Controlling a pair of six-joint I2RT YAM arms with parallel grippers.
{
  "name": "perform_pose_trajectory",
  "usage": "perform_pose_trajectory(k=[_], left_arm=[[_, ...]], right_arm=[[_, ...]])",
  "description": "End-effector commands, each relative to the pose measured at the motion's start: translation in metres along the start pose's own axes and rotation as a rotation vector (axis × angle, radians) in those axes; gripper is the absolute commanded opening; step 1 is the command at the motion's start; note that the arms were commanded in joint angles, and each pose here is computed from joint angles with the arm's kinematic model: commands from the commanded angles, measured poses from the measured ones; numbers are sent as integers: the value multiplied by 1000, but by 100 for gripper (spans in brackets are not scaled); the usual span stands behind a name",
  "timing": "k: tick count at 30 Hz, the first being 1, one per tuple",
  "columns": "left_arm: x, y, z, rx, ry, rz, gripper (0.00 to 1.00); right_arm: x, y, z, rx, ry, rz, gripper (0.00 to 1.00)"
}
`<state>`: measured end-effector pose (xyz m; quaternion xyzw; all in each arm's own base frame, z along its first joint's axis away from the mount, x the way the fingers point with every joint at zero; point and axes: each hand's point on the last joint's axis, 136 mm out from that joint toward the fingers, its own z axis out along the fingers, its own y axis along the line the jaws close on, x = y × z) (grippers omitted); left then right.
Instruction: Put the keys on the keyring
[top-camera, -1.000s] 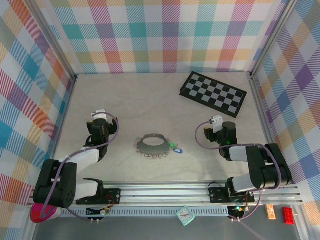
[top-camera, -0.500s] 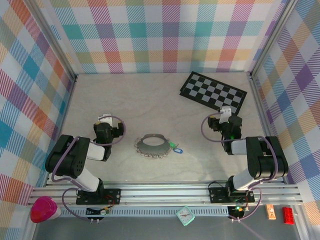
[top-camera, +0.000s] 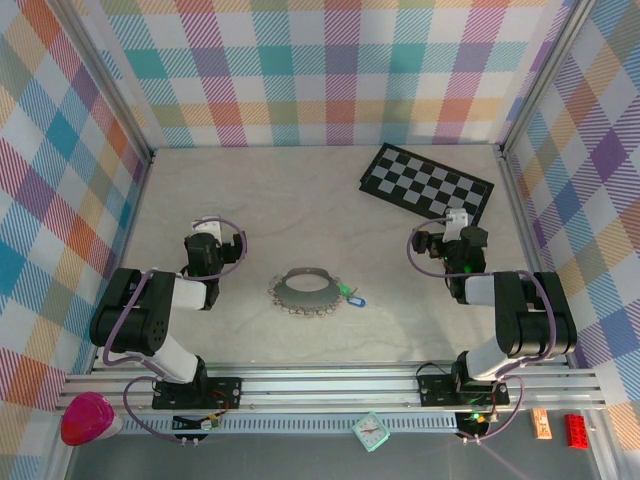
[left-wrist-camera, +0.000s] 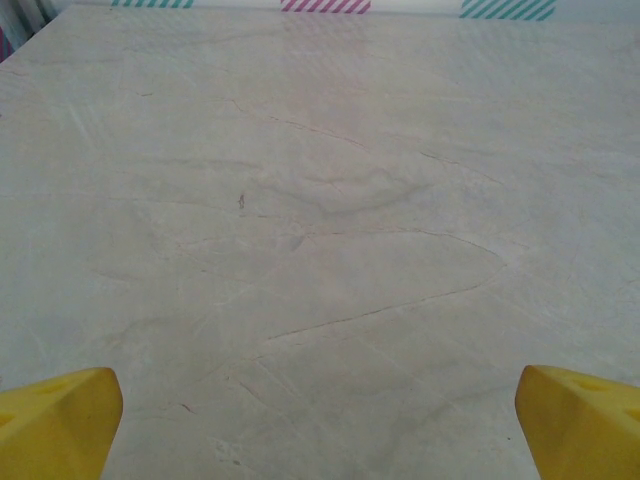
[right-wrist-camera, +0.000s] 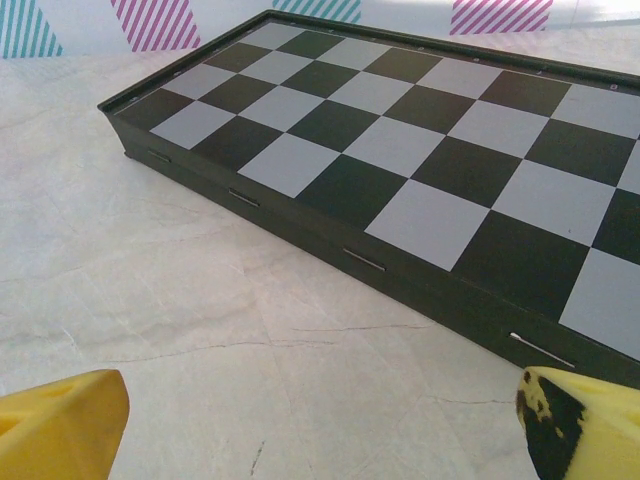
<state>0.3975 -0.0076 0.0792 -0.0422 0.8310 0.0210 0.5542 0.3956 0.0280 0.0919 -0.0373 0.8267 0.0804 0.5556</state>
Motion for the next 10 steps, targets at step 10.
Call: perform_pose_trajectory(k=[10], left_arm=[[-4,-1,2,21,0,-22,100]], right_arm=[[0,0,1,-9,1,15,99]])
